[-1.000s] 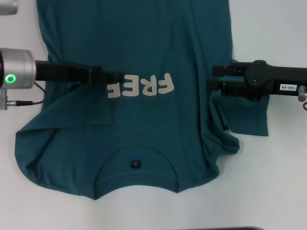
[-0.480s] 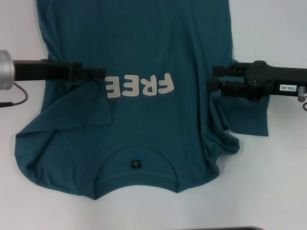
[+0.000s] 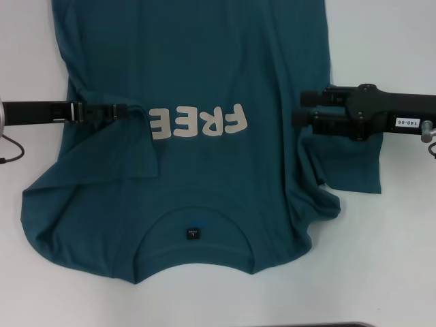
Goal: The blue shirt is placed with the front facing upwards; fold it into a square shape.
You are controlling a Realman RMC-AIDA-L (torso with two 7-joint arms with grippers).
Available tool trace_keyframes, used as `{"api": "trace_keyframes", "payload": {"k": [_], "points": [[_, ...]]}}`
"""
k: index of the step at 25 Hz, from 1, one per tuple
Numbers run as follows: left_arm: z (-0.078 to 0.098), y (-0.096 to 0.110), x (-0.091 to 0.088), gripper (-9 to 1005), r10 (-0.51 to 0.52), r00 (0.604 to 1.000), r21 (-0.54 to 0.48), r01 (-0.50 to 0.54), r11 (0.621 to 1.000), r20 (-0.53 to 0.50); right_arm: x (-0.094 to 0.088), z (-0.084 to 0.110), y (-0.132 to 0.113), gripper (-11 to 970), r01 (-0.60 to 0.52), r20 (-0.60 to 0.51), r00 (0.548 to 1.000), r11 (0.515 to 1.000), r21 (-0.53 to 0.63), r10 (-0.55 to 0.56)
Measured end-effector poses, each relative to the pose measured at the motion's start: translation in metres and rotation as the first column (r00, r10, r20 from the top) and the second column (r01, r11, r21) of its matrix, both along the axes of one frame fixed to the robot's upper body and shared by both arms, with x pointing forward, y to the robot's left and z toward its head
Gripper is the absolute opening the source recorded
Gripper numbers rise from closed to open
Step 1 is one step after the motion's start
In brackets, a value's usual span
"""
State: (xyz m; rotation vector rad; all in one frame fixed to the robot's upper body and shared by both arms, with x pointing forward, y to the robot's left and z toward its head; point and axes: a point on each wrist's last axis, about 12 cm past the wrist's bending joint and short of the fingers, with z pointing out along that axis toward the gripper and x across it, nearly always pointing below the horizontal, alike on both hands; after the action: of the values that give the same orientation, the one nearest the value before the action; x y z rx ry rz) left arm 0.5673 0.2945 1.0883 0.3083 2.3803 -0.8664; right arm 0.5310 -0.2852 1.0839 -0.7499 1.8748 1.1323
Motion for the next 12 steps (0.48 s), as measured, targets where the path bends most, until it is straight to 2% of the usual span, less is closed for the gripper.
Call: {"api": "trace_keyframes", "payload": {"k": [12], "points": [[-0.0078,0.0034,0.0019,886,0.04,0.999,0.012,-0.04,0.999,-0.029,0.001,0.0009,0.0003,537,0.0,0.0,1.0,1.0,-0.001,0.0]]}}
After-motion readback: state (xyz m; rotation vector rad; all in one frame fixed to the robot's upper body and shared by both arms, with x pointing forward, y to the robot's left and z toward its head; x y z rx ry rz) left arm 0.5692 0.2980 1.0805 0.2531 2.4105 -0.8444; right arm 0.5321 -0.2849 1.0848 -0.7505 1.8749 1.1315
